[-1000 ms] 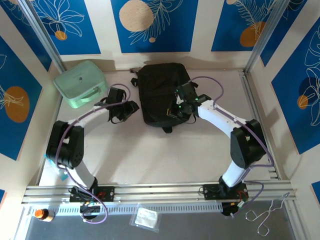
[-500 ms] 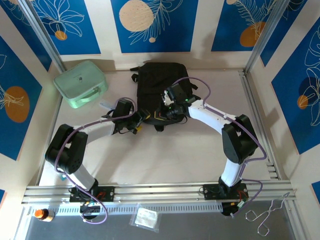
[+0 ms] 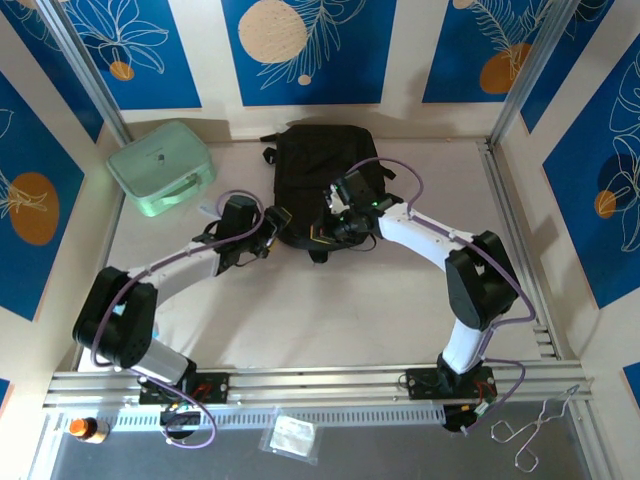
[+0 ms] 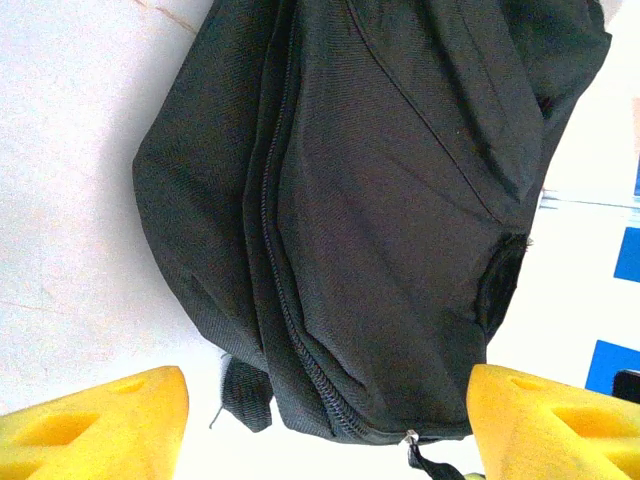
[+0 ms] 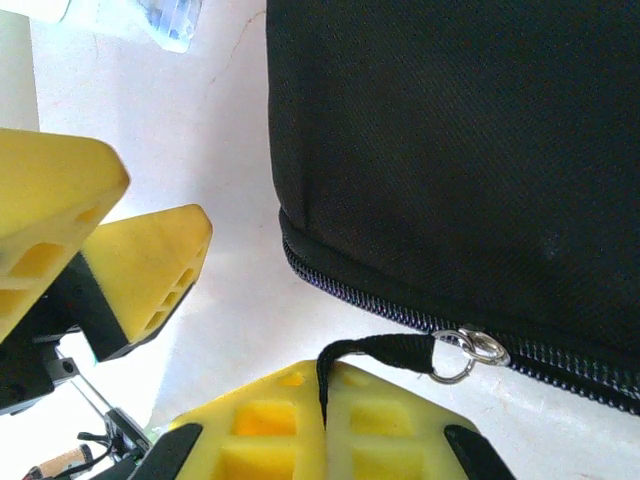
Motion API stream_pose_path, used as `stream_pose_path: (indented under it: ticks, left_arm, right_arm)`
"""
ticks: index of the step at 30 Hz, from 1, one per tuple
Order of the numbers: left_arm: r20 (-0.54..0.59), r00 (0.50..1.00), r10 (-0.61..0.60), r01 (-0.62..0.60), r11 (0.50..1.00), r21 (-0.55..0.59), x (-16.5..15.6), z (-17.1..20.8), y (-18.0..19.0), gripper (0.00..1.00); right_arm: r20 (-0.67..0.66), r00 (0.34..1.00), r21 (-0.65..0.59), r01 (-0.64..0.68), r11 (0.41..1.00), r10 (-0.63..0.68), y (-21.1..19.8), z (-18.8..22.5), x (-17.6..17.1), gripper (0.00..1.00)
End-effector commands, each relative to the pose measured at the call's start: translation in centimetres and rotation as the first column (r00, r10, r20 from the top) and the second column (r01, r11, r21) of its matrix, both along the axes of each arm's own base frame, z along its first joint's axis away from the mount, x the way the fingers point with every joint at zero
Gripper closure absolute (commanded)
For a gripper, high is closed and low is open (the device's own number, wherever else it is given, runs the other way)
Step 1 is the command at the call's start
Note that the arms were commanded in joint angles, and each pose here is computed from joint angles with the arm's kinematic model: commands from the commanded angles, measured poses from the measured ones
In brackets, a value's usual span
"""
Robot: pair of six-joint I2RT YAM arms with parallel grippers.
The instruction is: Pack the student bag
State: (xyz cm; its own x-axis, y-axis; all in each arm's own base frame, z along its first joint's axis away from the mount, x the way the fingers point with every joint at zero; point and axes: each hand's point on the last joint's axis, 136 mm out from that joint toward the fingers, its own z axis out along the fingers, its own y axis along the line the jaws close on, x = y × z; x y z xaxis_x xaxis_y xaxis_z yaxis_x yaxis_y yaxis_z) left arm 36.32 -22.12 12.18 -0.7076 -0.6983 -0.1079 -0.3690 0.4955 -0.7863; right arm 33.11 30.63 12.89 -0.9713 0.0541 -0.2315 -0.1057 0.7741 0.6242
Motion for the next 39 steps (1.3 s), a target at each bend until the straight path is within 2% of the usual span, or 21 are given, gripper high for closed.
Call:
stream_pose_path:
  ticks: [1,5,10,12,15,21,25,33,36,39]
  left_arm:
    - [-0.017,0.999,-0.027,0.027,0.999,-0.024,0.5,-0.4,-1.9,0.27]
    - [-0.045,0.997,-0.056,0.054,0.998,-0.044,1.1,-1.5,-4.0,0.27]
    - [-0.072,0.993,-0.098,0.103,0.992,0.07,2.4,-3.1,-4.8,0.34]
    - [-0.077,0.993,-0.092,0.099,0.991,0.094,2.9,-3.7,-4.8,0.42]
    - [-0.079,0.994,-0.076,0.087,0.986,0.144,3.3,-4.3,-4.1,0.63]
    - [-0.1,0.993,-0.068,0.088,0.972,0.217,3.2,-5.6,-2.6,0.85]
    - [-0.113,0.992,-0.059,0.085,0.966,0.243,3.2,-6.3,-1.6,0.9]
    - [-0.132,0.989,-0.058,0.095,0.952,0.293,2.9,-7.0,0.3,0.96]
    - [-0.127,0.989,-0.078,0.114,0.945,0.306,2.9,-6.7,0.9,0.97]
    - [-0.157,0.978,-0.141,0.184,0.932,0.312,2.6,-6.8,1.2,0.98]
  right_arm:
    - [0.007,1.0,0.011,0.023,1.0,-0.023,-0.8,0.8,-0.4,1.0]
    - [0.016,0.999,0.003,0.042,0.999,-0.042,-1.5,1.1,-0.6,1.0]
    - [0.02,0.998,-0.009,0.064,0.998,-0.064,-2.5,1.1,-0.9,1.0]
    - [0.018,0.996,-0.031,0.084,0.996,-0.083,-3.4,0.8,-0.9,1.0]
    - [0.035,0.992,-0.077,0.122,0.989,-0.12,-5.0,0.5,-0.9,1.0]
    - [0.034,0.973,-0.162,0.231,0.959,-0.228,-9.6,-0.6,-0.7,1.0]
    - [0.035,0.953,-0.21,0.3,0.93,-0.3,-12.7,-1.0,-0.6,1.0]
    - [0.066,0.918,-0.217,0.396,0.892,-0.391,-16.7,-0.5,0.5,1.0]
    - [0.071,0.917,-0.204,0.398,0.894,-0.392,-17.2,-0.4,1.4,1.0]
    - [0.052,0.932,-0.181,0.362,0.914,-0.359,-16.8,-0.6,2.4,1.0]
